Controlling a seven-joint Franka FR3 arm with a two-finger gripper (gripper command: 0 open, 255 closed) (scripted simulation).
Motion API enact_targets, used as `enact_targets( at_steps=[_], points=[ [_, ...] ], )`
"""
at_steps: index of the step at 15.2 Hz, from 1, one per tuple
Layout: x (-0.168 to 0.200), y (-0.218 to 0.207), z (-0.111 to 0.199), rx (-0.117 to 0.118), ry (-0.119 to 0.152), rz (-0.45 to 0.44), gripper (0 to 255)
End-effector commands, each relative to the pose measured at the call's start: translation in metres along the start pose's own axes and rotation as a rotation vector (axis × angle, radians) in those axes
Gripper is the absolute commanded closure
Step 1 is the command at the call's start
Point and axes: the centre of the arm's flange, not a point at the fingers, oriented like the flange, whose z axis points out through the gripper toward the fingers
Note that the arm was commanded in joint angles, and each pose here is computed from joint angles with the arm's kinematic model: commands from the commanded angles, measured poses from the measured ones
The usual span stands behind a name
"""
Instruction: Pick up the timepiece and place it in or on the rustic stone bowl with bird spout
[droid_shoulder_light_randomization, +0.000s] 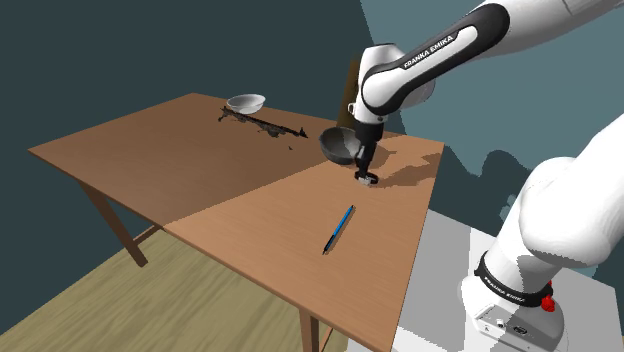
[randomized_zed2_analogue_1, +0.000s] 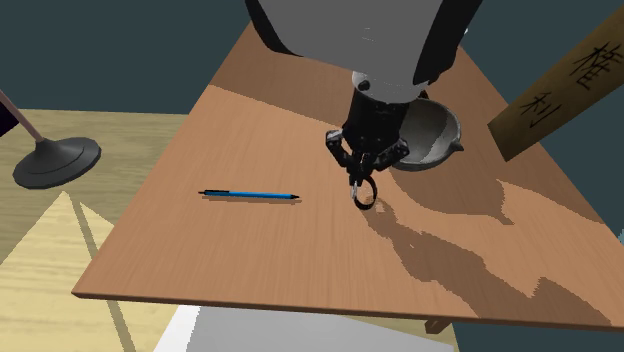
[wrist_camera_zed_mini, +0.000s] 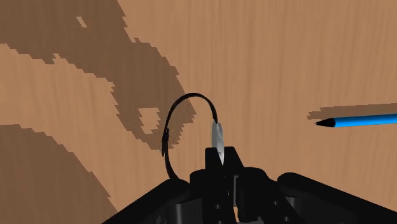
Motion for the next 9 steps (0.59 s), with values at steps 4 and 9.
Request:
enact_targets(
  at_steps=[4,9],
  points=[
    [-0.001,-0.004,-0.028,0.0,0.0,0.0,255],
    [-0.002,-0.007,-0.054,0.0,0.0,0.0,255]
  ],
)
